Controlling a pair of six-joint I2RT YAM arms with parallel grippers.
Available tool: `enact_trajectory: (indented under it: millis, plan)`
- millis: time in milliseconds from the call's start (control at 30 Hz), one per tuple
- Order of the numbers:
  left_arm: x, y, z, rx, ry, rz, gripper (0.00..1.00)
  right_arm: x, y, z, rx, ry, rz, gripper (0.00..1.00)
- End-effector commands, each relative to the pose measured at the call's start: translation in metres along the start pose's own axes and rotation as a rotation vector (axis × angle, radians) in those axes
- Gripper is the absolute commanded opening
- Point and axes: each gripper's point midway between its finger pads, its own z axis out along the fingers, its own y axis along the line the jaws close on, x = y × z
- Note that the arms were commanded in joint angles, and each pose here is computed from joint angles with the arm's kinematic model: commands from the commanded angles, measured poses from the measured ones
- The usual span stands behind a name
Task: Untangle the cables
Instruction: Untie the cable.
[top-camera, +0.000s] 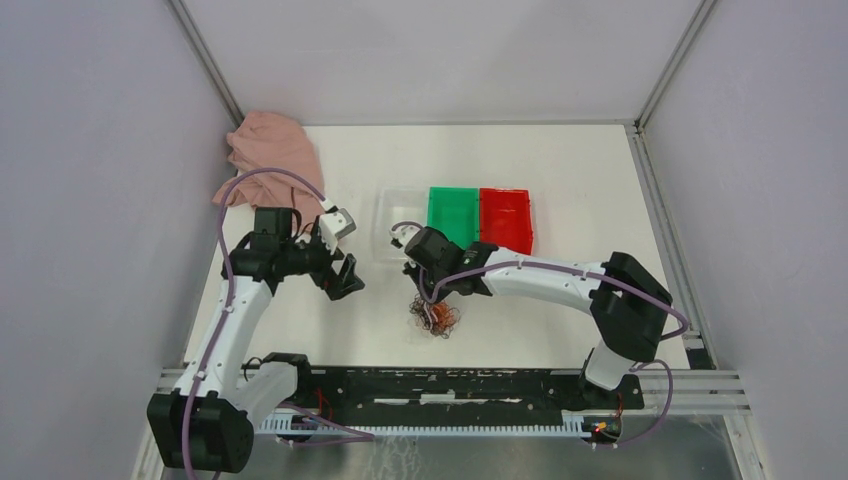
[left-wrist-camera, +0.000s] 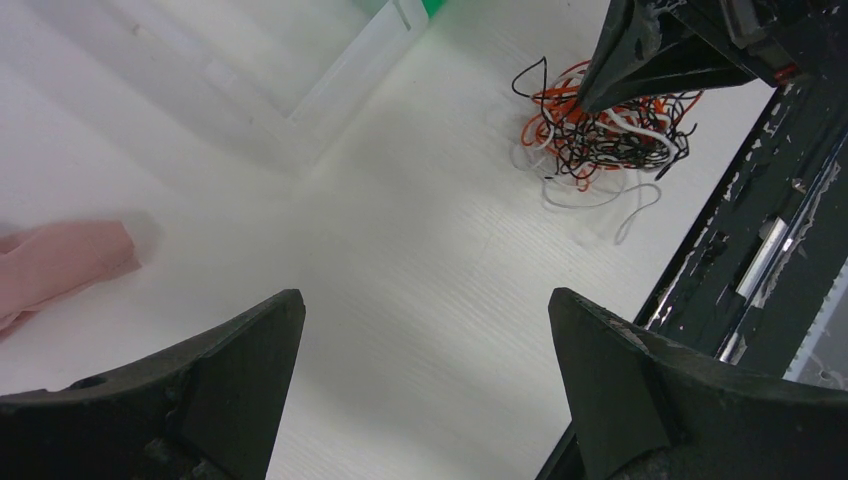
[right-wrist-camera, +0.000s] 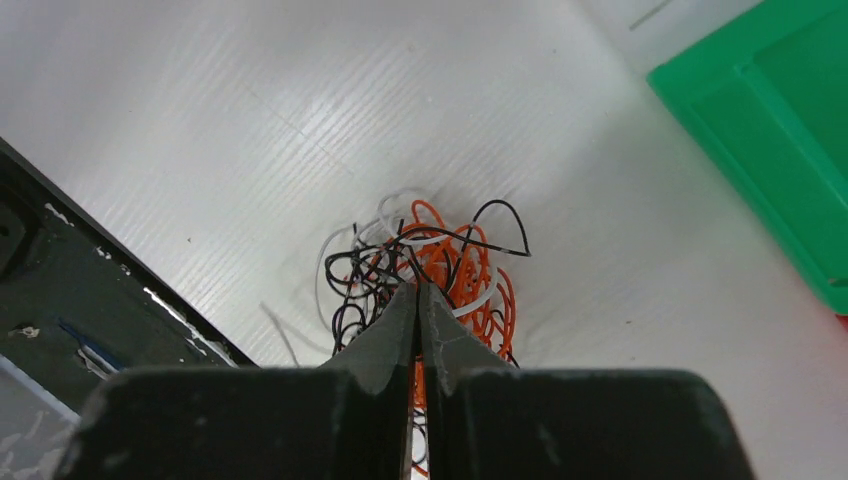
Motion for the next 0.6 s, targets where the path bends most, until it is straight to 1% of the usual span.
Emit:
enact_trajectory:
  millis: [0,33,200,367,567]
  plan:
    - [-0.014,-0.002,-0.007,-0.003,-0.043,0.087,0.99,-0.045,0.018,-0.013,-0.058,-0.131,0.013,0.02]
    - [-0.015,-0.003,-0.007,-0.001,-0.046,0.088,0.99,-0.048,0.02,-0.016,-0.063,-0.144,0.018,0.0]
    - [-0.019,-0.014,-0.004,0.046,-0.067,0.089,1.0,-0.065,0.027,-0.033,-0.098,-0.215,0.054,0.0]
    - [-0.025,-0.025,0.003,0.089,-0.087,0.106,0.99,-0.083,0.042,-0.053,-0.177,-0.282,0.087,0.0]
    - [-0.022,-0.039,0.013,0.138,-0.051,0.12,0.95,-0.1,0.054,-0.072,-0.242,-0.336,0.12,0.0]
